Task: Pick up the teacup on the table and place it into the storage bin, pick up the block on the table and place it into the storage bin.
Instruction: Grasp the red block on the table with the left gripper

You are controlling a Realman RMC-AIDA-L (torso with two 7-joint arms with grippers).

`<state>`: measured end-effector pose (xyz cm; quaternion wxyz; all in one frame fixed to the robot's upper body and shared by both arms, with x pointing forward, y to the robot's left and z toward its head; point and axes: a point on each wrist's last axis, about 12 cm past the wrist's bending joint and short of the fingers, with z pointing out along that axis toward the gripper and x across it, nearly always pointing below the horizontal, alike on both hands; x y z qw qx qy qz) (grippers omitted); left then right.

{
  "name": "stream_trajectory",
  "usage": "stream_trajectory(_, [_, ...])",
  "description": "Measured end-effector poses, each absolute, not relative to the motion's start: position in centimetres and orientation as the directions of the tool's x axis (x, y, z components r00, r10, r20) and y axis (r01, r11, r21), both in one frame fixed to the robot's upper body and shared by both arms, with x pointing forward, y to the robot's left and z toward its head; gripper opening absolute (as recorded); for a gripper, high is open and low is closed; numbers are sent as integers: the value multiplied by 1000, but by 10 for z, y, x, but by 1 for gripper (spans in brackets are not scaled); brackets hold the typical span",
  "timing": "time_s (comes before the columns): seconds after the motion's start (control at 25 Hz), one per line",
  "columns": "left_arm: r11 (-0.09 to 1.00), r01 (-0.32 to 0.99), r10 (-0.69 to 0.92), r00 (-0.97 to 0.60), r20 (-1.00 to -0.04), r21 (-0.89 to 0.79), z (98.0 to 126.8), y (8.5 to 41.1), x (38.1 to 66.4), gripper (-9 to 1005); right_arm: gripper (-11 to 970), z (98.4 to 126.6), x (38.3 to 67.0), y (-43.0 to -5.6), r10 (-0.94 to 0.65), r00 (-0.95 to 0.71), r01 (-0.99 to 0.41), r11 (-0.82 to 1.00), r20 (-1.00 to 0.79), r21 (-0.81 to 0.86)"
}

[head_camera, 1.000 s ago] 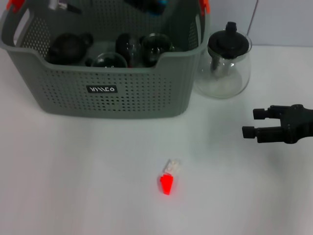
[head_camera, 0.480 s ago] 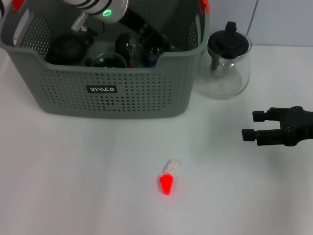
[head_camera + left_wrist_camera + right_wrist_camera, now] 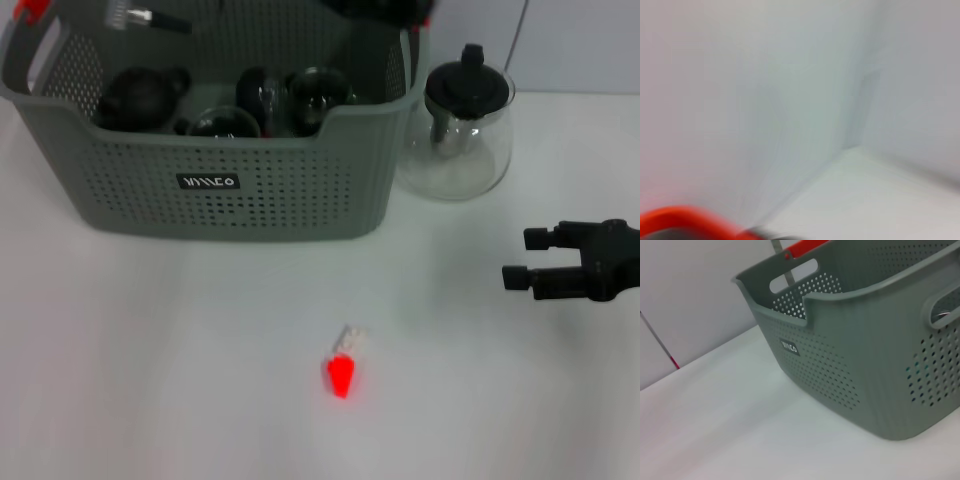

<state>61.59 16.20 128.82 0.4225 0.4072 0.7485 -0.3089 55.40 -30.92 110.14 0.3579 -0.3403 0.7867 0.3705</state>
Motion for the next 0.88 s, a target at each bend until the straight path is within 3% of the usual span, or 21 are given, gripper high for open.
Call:
stream_trajectory(0.04, [444,886,340,-302,-891,-131,1290,164,611,816,882,1101,554,-309,-270,-512,-801,494,-815,339])
stream_trajectory(0.16, [159,974,282,-202,-938,-162,1297,185,577,854,882,1101,554,-309,-270,-512,-801,494,-816,339])
stream_trajectory(0.2, [159,974,282,-202,-938,-162,1297,185,577,854,882,1101,554,-309,-270,-512,-801,494,-816,339])
stream_trajectory(0.32, [20,989,308,-148,-940,-149,1288,193,559,853,881,1101,554,-310,-270,-512,-800,495,-815,339])
stream_trajectory(0.48, [-11,980,486,-169,-858,-199,1252,182,547,854,881,1101,554,-310,-271,-513,-800,494,-815,339])
stream_trajectory(0.52, [-14,977,606,-162,-779,-214,1231,170,541,854,881,1101,554,-310,-271,-514,-800,495,-814,340])
stream_trajectory(0.88, [-43,984,841,-58,-538,-173,1184,132,533,858,881,1099,551,-313,-262,-532,-786,505,-805,355])
